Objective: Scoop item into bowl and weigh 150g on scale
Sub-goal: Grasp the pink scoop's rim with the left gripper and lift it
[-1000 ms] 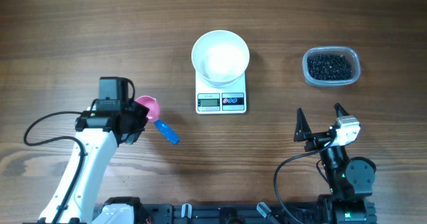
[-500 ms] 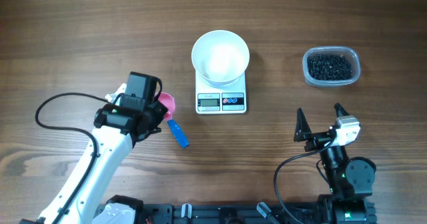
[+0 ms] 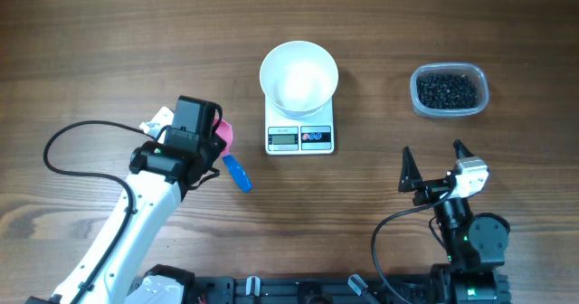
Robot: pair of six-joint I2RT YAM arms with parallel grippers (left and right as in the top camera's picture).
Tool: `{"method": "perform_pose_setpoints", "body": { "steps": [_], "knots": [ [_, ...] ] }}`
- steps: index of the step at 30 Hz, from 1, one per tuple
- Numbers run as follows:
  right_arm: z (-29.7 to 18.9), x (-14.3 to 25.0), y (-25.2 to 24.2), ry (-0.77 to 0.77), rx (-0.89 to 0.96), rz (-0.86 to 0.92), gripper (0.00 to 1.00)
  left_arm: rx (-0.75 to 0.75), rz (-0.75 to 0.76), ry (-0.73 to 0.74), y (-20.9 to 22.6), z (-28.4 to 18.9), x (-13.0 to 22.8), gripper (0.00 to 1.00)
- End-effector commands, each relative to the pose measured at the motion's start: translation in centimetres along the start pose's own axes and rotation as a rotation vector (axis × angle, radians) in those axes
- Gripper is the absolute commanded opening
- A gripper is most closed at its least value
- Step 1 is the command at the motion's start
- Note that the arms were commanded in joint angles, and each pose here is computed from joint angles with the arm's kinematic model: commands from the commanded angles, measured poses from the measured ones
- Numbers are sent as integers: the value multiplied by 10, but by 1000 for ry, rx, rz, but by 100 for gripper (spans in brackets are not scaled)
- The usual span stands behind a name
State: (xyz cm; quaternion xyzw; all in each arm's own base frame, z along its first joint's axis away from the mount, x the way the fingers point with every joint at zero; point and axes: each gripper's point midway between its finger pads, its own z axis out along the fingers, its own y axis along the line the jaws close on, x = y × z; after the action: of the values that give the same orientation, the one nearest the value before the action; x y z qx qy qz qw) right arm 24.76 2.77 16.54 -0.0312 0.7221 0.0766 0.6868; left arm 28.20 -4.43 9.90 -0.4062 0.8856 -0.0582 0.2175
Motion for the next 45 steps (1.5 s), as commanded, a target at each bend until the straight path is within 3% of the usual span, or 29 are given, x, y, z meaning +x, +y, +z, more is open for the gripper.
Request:
{"method": "perform_pose_setpoints", "body": {
  "steps": [1,6,12,36,40,45],
  "knots": [
    [0,-1,0,-5,2,-8,100,33,-13,-29,-9,-8,-7,4],
    [0,-1,0,-5,2,-8,100,41,-20,-12,-10,-8,-4,4],
    [0,-1,0,-5,2,-8,100,39,-224,-9,-9,-7,-5,4],
    [0,-1,0,-5,2,-8,100,85,-238,-28,-23,-15,-13,4],
    [0,-1,0,-5,2,-8,100,74,-349,-14,-24,-25,-17,4],
    [0,-1,0,-5,2,-8,100,151,-381,73,-40,-29,-15,4]
  ]
}}
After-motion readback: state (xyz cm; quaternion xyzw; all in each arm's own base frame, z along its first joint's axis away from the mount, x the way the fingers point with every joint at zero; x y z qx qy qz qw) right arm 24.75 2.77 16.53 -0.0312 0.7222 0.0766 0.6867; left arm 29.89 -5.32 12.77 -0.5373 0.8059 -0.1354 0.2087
